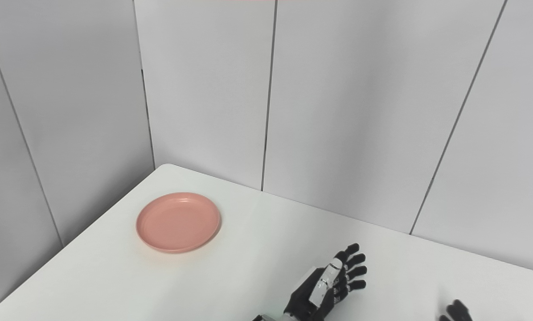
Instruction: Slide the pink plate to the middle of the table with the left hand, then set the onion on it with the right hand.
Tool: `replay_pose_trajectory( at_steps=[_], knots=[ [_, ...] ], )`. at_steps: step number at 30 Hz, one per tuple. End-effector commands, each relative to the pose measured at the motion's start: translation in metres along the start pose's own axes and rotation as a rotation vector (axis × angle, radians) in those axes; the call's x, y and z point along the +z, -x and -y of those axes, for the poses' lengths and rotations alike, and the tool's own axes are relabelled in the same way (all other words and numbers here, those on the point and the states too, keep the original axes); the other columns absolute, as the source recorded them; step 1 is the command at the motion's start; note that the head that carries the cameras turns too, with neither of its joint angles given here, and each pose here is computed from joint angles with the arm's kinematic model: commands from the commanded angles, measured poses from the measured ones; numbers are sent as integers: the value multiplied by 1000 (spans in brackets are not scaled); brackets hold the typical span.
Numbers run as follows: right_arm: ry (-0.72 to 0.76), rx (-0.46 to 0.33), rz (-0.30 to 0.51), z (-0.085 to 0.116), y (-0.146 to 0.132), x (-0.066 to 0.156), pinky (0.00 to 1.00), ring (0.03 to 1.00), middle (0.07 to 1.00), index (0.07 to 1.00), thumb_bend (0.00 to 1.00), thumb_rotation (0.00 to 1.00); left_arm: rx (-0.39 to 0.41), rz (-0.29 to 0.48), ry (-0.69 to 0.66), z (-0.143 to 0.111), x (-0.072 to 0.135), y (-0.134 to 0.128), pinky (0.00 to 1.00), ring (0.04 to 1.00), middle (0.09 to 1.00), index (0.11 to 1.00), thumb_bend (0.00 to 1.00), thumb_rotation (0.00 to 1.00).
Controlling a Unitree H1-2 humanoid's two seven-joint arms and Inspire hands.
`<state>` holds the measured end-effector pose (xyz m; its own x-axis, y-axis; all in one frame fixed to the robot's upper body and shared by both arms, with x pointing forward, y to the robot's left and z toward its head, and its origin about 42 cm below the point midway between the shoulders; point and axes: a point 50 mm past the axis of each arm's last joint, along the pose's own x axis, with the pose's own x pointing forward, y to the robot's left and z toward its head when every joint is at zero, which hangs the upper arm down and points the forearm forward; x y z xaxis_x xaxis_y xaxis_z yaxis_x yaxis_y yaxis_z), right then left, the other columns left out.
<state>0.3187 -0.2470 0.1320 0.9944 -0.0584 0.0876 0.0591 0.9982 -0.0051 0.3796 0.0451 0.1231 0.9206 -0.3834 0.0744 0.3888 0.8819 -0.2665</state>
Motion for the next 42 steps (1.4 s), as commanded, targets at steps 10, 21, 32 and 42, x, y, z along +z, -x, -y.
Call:
replay_pose_trajectory(
  at_steps=[10, 21, 32, 42],
  knots=[
    [-3, -34, -23, 0, 1, -7, 561, 772, 814, 766, 448, 917, 41, 37, -40, 2, 8, 12, 922, 965, 978, 966, 487, 1000],
    [-19, -34, -9, -1, 0, -7, 435, 759, 807, 742, 473, 891, 60, 146, -69, -5, 58, 16, 948, 968, 978, 963, 462, 1000],
    [-16, -32, -7, -2, 0, -6, 385, 770, 819, 752, 562, 910, 118, 211, -83, -21, 99, 27, 962, 966, 978, 960, 489, 1000],
    [-19, -34, -18, -3, -1, -7, 336, 755, 806, 736, 688, 894, 181, 288, -106, -49, 124, 32, 976, 978, 991, 976, 487, 1000]
  ],
)
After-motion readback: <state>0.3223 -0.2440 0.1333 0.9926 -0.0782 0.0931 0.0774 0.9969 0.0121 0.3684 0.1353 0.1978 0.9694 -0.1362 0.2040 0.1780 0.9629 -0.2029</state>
